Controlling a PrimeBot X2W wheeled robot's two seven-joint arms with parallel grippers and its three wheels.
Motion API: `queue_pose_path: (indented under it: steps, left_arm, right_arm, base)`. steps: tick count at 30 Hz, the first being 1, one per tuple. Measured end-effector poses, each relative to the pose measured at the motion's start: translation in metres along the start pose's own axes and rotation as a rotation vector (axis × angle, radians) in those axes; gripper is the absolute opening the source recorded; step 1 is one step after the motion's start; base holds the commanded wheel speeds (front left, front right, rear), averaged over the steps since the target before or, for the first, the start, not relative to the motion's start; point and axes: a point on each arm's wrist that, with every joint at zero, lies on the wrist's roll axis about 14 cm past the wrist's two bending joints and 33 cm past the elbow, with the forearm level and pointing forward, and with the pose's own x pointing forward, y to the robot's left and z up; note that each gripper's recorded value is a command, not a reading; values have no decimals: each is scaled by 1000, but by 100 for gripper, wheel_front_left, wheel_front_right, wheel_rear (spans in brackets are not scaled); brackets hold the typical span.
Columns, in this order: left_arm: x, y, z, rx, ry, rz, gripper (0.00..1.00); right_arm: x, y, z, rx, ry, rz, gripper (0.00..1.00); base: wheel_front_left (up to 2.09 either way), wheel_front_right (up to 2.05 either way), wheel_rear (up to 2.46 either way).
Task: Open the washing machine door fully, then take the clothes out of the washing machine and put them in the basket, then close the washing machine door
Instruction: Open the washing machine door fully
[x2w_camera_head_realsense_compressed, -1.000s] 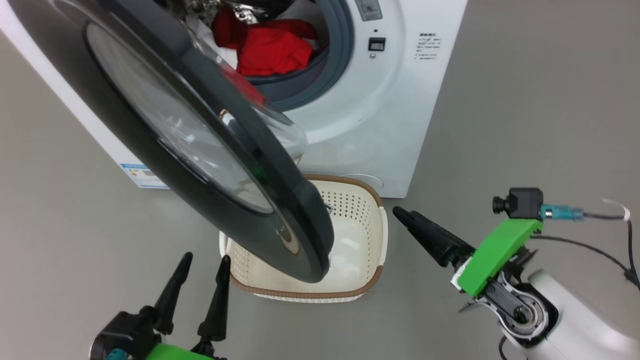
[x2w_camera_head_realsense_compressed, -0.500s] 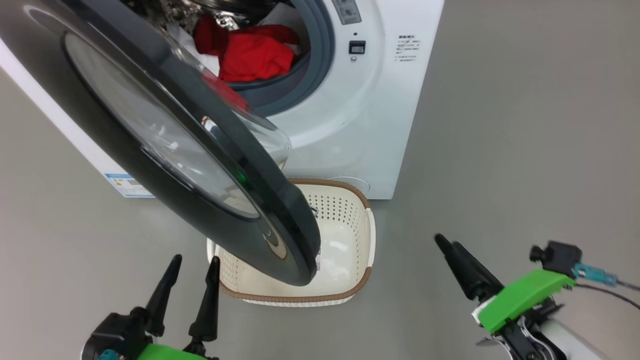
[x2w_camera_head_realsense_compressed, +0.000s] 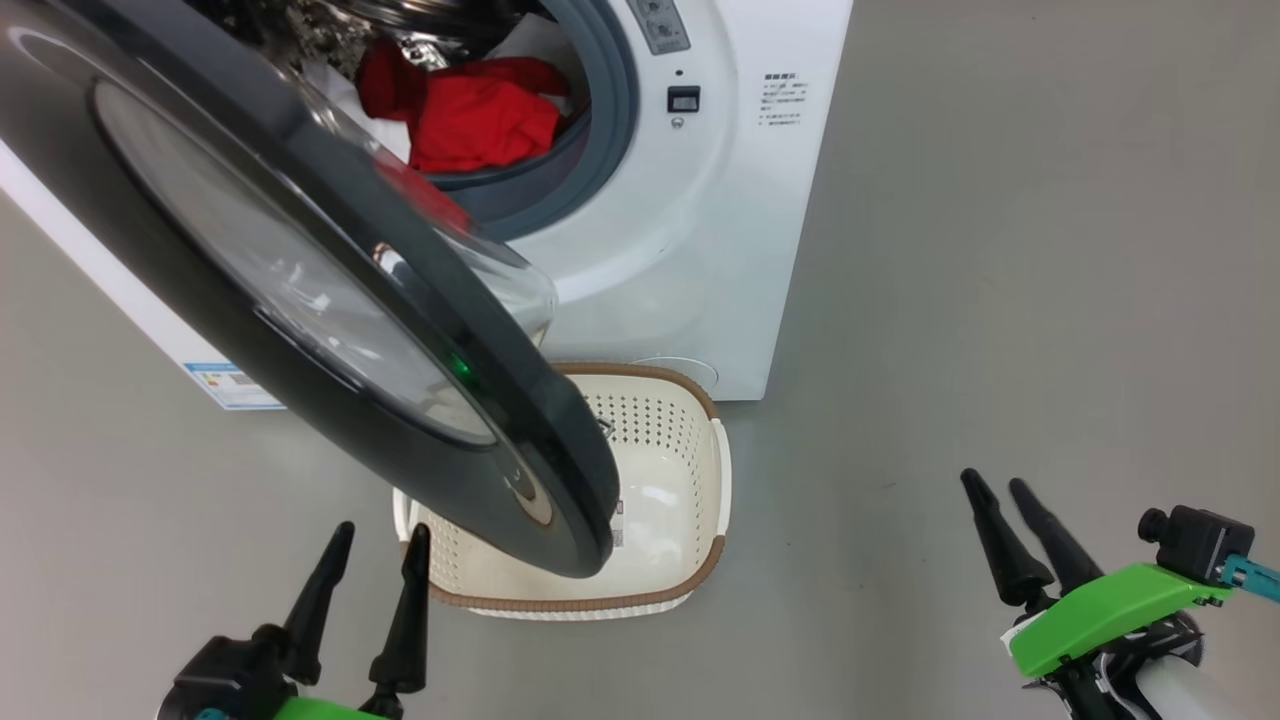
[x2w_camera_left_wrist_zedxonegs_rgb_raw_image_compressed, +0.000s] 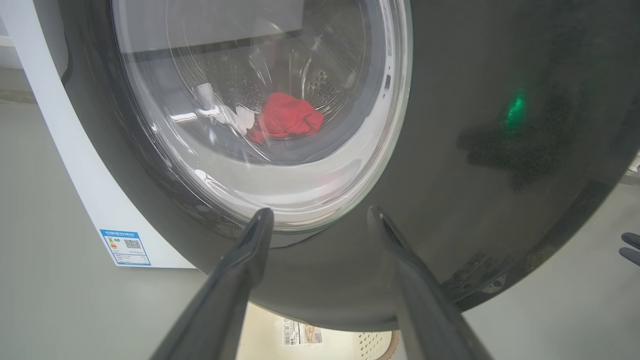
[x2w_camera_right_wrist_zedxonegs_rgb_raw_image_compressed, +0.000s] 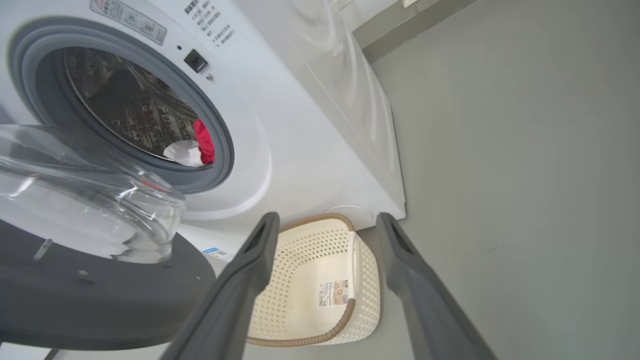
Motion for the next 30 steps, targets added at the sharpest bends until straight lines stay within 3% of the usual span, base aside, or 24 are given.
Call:
queue_pose_path:
  steps: [18, 30]
  left_arm:
    - [0, 1, 0, 1, -1, 2, 100]
    - [-3, 5, 2, 2, -4, 15, 100]
  right_arm:
    - [-26, -5, 42, -412, -229, -89, 100]
    - [-33, -8, 31, -462, -206, -106, 100]
  base:
    - [0, 0, 0]
    - [0, 0, 0]
